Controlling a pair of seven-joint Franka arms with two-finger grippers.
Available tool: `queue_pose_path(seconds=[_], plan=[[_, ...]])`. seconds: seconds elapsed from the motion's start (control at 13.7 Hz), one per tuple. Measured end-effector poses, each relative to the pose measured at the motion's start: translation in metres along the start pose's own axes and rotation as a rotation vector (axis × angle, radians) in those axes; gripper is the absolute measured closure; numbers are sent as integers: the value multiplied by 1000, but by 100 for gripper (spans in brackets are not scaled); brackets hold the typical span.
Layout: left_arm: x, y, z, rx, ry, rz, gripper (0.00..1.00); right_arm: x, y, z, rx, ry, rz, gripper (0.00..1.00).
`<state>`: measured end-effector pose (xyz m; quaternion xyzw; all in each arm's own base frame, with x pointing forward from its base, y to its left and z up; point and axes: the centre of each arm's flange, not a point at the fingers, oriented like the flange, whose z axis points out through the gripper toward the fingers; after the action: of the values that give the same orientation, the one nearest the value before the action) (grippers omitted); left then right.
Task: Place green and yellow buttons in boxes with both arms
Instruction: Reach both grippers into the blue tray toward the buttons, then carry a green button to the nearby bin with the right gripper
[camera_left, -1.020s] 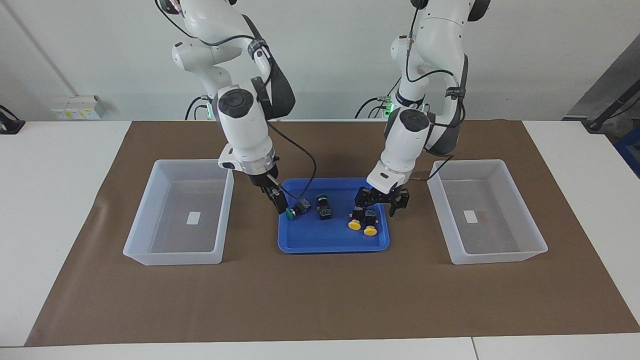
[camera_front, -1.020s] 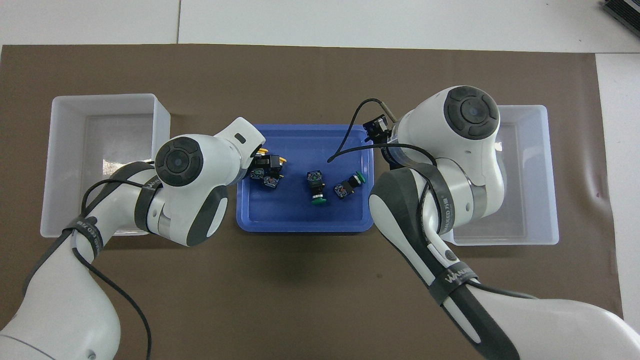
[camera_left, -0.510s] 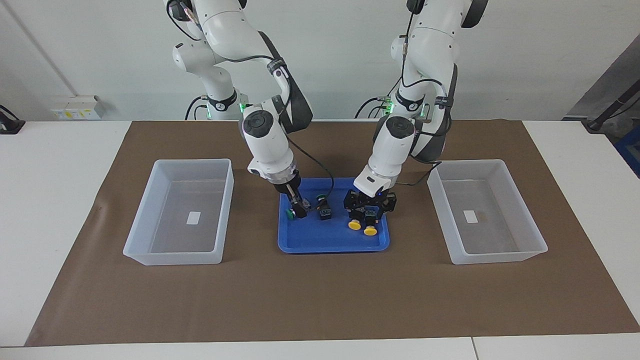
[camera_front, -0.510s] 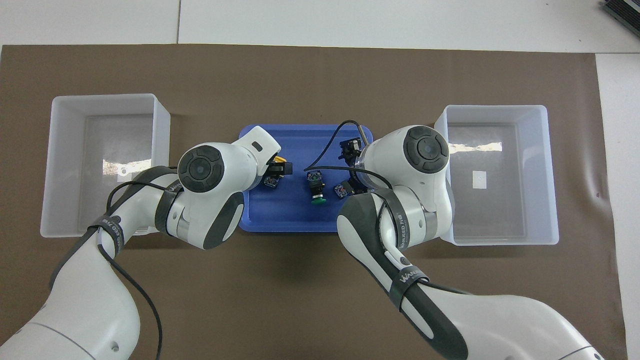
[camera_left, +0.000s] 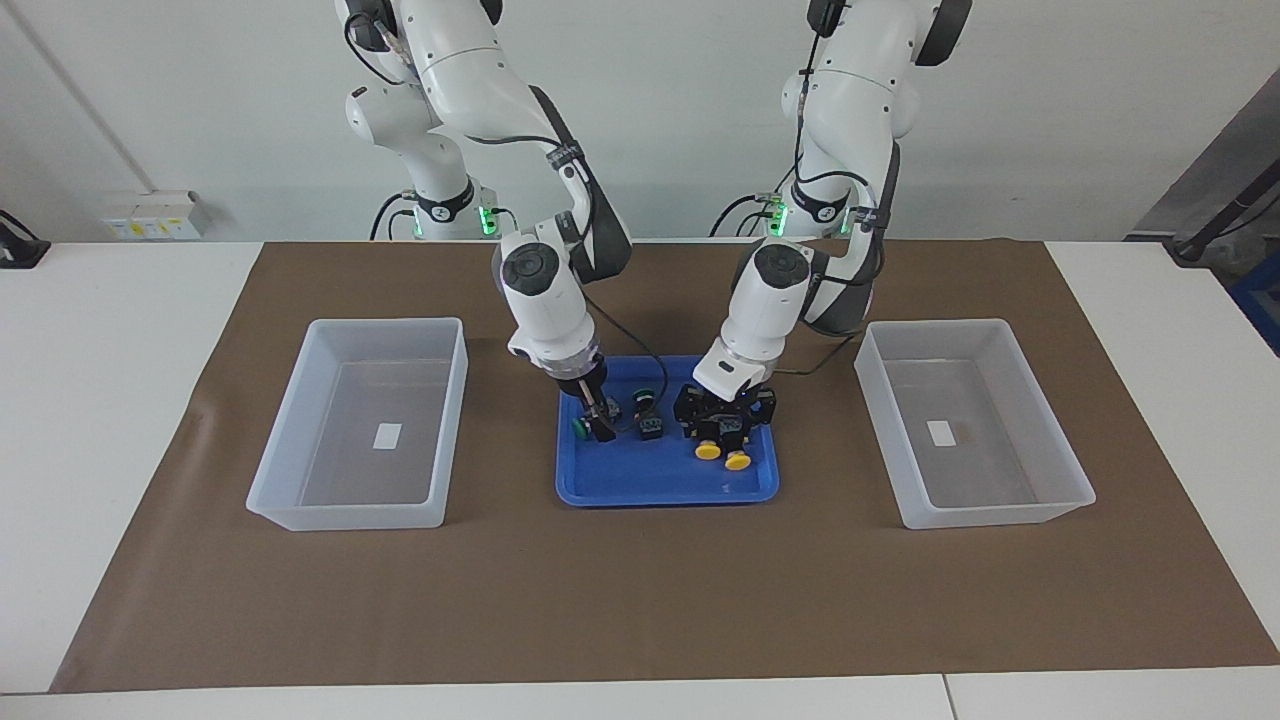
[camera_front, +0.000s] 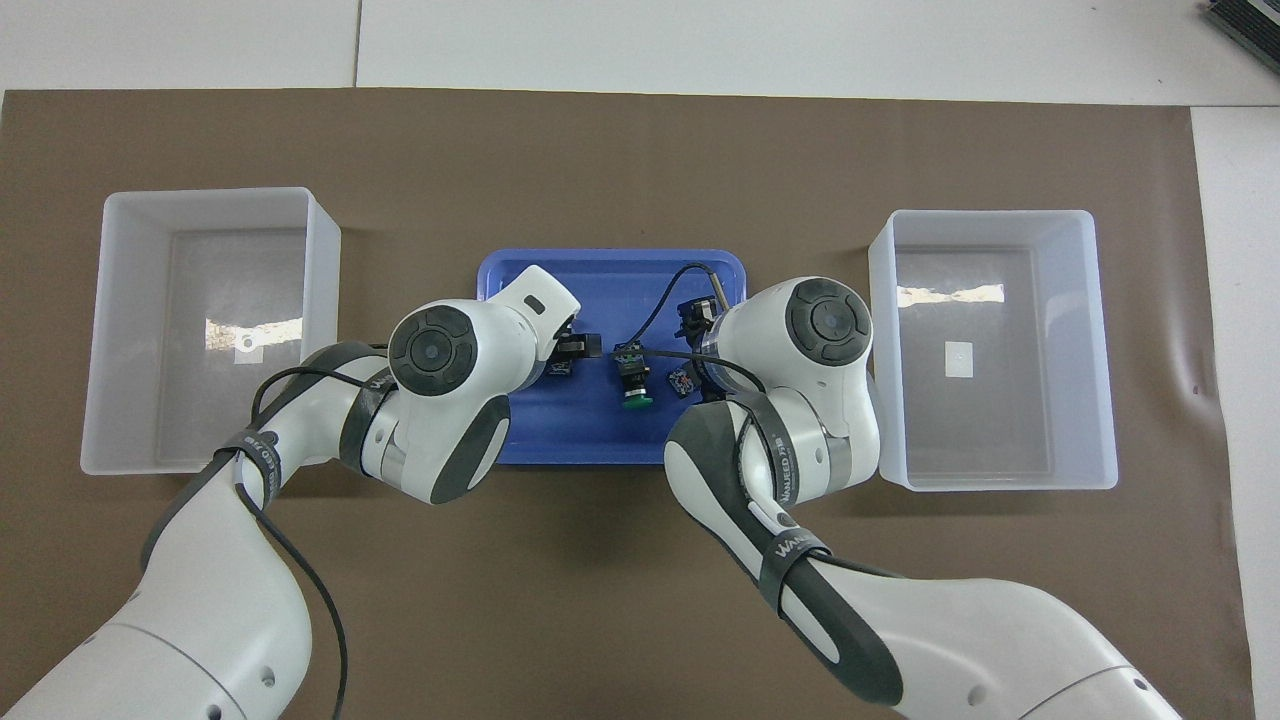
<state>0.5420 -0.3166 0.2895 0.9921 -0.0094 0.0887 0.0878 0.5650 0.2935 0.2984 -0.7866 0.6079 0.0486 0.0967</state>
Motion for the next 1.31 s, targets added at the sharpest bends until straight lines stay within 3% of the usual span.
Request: queue_pose_path(seconds=[0.07, 0.29, 0.36, 0.58, 0.73, 0.87, 1.09, 1.31], plan=[[0, 0, 0, 0, 1, -8, 5, 0, -1, 2, 9, 2, 0, 15], [1, -1, -1, 0, 3, -32, 10, -1, -1, 4, 18, 3, -7, 56], [1, -1, -1, 0, 3, -36, 4, -3, -2, 3, 21, 2, -10, 59], [1, 0, -1, 4, -4, -36, 0, -10, -11, -17, 15, -11, -19, 59], [4, -2, -4, 19, -25, -41, 0, -8, -24, -59, 13, -30, -37, 59], [19, -10, -16, 33, -31, -61, 0, 7, -27, -106, 8, -45, -137, 59], [35, -20, -28, 31, -11, -84, 0, 62, -23, -157, -4, -16, -408, 59], [46, -39, -31, 34, 1, -114, 0, 145, -11, -200, -14, -1, -703, 59]])
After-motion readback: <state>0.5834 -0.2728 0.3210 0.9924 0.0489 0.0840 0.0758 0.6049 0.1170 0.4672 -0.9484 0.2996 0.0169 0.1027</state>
